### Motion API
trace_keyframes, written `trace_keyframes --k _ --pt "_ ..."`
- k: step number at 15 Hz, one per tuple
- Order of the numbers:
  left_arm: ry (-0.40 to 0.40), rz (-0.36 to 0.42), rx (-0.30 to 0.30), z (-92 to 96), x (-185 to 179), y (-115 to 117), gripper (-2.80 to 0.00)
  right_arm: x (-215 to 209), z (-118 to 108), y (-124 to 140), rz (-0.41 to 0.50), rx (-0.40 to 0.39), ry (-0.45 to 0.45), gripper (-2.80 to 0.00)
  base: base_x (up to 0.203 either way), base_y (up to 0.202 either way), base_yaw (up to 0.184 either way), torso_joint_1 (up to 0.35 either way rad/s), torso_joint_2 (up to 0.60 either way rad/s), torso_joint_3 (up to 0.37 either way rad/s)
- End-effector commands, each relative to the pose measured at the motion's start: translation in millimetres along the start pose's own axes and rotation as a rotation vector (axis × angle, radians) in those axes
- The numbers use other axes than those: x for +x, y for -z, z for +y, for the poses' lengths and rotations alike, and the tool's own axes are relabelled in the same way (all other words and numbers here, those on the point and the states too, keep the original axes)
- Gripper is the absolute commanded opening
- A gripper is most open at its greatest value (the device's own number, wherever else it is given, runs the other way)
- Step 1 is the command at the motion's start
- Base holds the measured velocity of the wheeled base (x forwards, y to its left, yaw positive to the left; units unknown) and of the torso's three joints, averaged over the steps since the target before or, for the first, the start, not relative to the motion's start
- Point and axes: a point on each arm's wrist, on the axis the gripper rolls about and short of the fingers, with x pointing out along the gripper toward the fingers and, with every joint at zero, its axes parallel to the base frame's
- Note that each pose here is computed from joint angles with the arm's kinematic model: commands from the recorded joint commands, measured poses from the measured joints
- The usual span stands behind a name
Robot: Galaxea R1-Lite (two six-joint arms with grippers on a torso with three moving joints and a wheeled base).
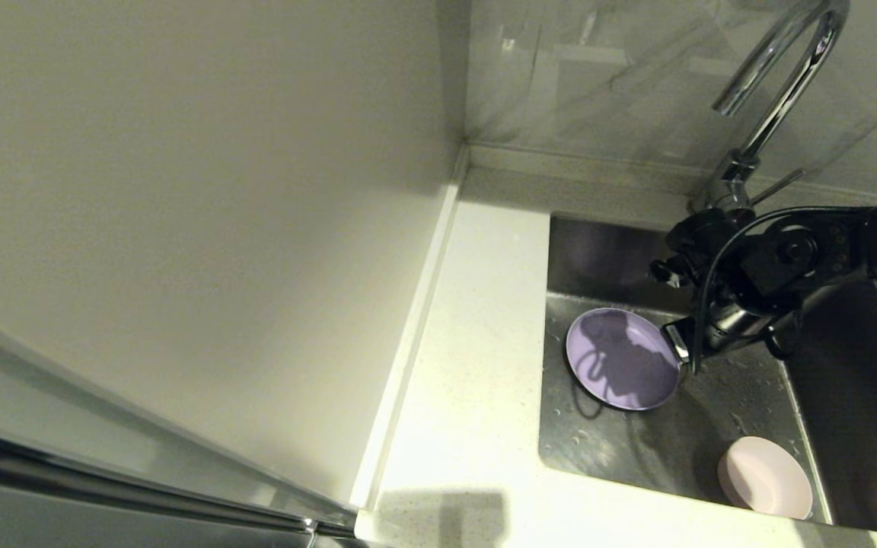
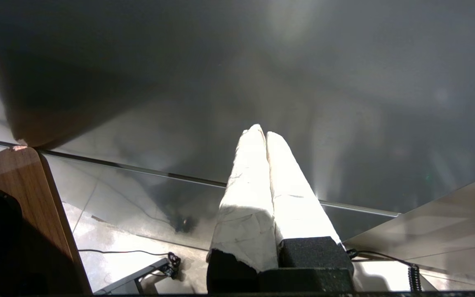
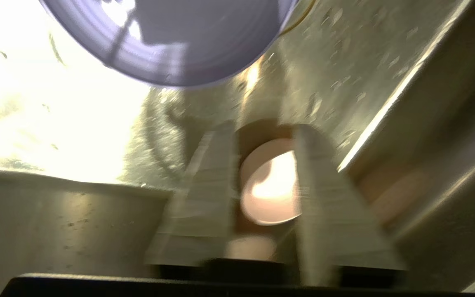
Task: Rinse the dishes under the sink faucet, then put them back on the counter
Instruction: Put a plate back to the table from the sink
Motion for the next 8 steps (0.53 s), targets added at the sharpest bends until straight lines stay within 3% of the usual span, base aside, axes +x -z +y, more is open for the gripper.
trace_keyframes --k 1,3,8 --pt "0.000 0.003 -0.001 0.0 0 1 -2.80 25 15 -4 0.052 -0.005 -0.002 0.00 0.000 0.000 0.000 0.000 0.00 0.000" --pt "0.000 0.002 -0.001 0.0 0 1 -2.80 42 23 -4 0.068 0.009 0.065 0.00 0.000 0.000 0.000 0.000 0.00 0.000" --pt "0.001 0.002 -0.001 0.0 0 1 -2.80 81 41 -12 -0.004 0.064 0.181 0.00 0.000 0.000 0.000 0.000 0.00 0.000"
